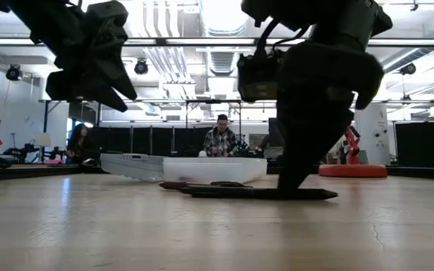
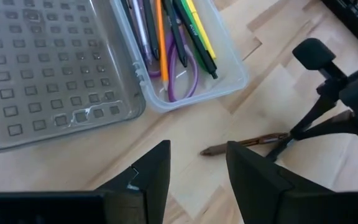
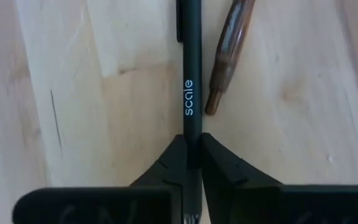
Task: Pick & place school supplies into a supply box
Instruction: Put the black pen into the supply box
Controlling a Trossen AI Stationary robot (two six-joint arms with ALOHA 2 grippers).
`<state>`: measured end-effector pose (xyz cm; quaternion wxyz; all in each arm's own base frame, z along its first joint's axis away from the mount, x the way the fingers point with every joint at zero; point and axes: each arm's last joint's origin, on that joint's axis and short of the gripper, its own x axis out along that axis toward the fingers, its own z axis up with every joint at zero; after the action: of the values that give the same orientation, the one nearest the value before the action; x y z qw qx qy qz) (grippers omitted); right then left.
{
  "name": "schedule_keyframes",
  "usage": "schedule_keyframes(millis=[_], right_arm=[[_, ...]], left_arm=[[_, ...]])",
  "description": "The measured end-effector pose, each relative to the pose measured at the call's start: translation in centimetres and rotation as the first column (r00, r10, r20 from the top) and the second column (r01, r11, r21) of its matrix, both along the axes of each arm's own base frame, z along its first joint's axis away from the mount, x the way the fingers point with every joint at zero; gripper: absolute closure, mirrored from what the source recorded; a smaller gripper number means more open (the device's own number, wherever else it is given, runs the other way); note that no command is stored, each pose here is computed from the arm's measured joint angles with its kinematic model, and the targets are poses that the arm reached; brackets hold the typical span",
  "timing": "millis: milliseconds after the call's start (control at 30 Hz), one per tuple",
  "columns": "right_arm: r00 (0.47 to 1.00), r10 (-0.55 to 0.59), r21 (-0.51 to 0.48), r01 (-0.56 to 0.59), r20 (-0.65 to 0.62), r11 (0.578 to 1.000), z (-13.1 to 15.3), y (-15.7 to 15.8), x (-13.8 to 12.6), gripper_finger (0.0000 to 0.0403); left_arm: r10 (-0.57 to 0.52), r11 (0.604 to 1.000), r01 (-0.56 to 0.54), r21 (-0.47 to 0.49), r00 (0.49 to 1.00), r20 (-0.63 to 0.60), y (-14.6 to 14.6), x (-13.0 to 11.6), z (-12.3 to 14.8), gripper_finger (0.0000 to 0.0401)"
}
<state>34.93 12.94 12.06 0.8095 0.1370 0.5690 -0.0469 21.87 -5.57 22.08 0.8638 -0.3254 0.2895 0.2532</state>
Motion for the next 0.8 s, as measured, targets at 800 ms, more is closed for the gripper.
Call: schedule_keyframes(millis=[800], right_arm=[[0.286,-0.943,0.568,0.753,0.17,0.331,6.7,-9.3,-0.6,0.0389]], left_arm=[[0.006,1.0,-0.005,-0.007,0.999,0.039,-0.3,1.1,0.9,0.0261]])
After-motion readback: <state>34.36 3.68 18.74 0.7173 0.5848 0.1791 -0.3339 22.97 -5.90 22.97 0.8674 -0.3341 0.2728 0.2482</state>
